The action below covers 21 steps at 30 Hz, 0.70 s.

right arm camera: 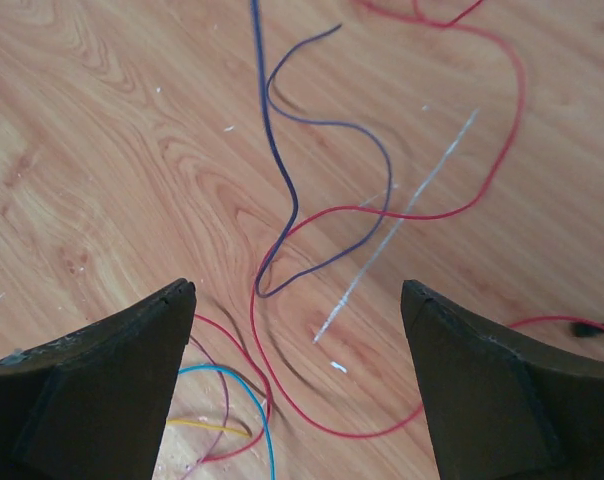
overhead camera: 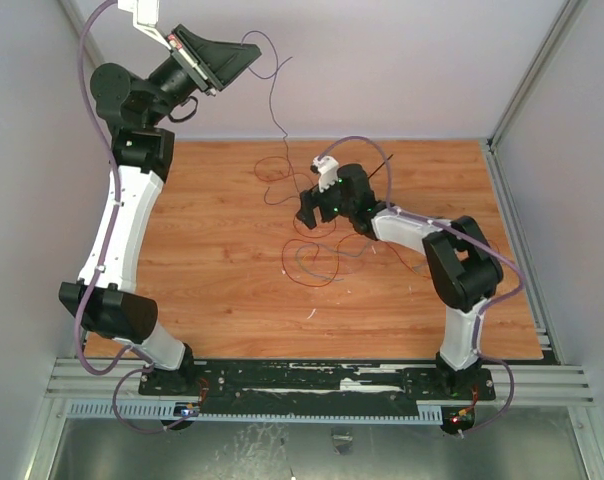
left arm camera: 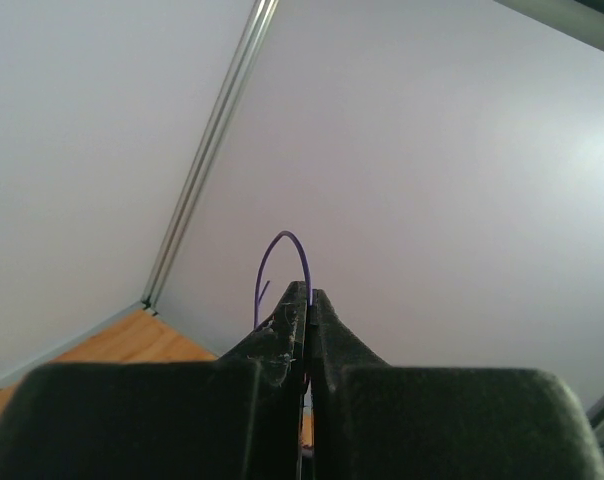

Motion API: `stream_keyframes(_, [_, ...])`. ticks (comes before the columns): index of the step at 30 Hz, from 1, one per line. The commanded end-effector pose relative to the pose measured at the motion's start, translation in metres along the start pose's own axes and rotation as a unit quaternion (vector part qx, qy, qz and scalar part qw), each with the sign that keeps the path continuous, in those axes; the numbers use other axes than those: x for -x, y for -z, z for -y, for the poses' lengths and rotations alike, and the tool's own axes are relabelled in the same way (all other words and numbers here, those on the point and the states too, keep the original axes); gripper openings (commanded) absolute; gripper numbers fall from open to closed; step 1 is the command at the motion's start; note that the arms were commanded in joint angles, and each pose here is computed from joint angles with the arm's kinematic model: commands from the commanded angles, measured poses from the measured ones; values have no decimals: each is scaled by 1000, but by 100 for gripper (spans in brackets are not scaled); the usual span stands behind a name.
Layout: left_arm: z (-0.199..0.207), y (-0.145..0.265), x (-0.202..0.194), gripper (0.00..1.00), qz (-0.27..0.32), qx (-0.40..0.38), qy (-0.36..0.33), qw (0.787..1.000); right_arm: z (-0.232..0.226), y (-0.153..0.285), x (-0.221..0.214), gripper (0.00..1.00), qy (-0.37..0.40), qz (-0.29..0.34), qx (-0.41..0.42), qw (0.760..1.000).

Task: Zip-tie the wires
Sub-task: Pick up the cable at the center of the board.

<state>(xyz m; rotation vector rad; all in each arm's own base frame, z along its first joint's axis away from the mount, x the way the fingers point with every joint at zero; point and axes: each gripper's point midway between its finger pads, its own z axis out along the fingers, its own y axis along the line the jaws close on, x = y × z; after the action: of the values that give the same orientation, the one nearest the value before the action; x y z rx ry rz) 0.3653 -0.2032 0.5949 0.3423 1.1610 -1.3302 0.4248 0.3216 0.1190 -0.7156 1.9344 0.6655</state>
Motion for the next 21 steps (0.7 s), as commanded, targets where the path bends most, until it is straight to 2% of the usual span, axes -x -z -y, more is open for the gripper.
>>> stream_keyframes(1, [13,1,14,0,9,-10,-23,1000,-6,-25,2,84,-10,9,14,1000])
stream_keyframes(5, [17,3,18,0,12,-11,-27,1000,-4,-42,-15,77,-26,-11,16,999])
stream_keyframes(8, [18,5,21,0,13,-11,-30,999,-5,-49,-16,67,-29,-4,20,999])
stream_keyframes(12, [18,8,26,0,17,-7,-34,999,-2,-53,-16,25,-29,-7,14,999])
stream_keyframes(15, [18,16,36,0,23,1,-42,999,2,-49,-7,0,-17,-7,-1,1000])
stream_keyframes(18, [14,29,50,0,33,16,-50,998,11,-37,25,0,7,9,-31,999])
stream_keyframes(21, [14,43,63,0,45,26,-61,997,23,-18,77,0,38,39,-68,996])
